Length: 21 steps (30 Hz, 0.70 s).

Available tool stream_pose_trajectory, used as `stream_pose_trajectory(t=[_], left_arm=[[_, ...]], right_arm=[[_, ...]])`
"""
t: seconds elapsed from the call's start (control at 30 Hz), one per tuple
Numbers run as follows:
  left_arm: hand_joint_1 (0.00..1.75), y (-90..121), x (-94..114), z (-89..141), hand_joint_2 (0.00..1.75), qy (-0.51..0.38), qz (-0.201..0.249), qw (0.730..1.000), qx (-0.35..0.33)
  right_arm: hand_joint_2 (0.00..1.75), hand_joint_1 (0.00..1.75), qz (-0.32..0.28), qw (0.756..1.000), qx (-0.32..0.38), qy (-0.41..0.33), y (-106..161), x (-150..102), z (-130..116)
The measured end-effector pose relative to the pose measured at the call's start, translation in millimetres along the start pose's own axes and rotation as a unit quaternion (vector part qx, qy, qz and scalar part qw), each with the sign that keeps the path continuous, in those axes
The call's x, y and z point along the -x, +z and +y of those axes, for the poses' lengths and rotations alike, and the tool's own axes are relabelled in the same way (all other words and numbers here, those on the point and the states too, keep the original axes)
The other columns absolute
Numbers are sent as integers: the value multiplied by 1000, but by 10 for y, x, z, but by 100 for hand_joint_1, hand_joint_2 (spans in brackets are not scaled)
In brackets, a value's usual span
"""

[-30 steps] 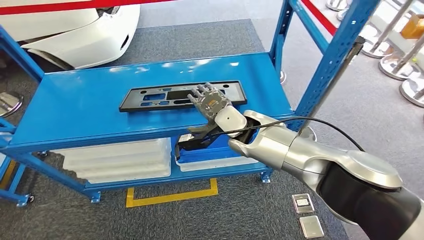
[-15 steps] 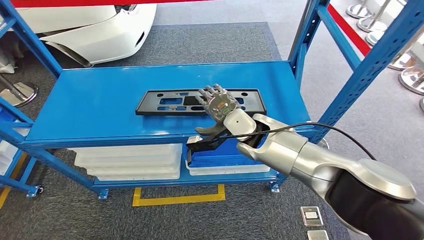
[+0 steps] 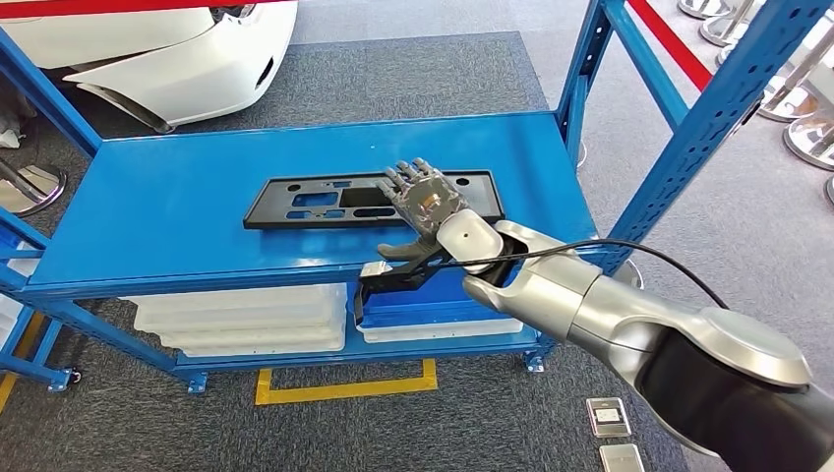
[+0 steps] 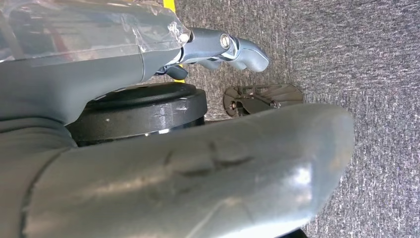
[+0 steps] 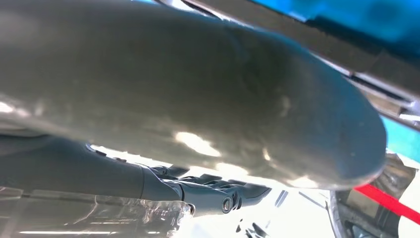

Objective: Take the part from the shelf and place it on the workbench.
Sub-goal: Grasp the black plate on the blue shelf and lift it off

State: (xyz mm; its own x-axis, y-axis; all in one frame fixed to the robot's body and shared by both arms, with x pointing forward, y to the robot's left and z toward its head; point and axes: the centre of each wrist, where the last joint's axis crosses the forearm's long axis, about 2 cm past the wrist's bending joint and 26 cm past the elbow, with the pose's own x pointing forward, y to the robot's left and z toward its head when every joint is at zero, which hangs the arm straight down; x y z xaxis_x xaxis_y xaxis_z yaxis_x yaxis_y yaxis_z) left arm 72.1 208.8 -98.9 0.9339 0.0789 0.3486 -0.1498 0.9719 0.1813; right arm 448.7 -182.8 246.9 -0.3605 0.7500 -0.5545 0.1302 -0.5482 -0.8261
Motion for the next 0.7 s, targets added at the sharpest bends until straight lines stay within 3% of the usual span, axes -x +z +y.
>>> stream_pose_trajectory(t=[0.7], left_arm=[[0,1,5,1,0,2,2,1000,-1]], right_arm=[[0,0,24,999,4,-38,-20,117,38]])
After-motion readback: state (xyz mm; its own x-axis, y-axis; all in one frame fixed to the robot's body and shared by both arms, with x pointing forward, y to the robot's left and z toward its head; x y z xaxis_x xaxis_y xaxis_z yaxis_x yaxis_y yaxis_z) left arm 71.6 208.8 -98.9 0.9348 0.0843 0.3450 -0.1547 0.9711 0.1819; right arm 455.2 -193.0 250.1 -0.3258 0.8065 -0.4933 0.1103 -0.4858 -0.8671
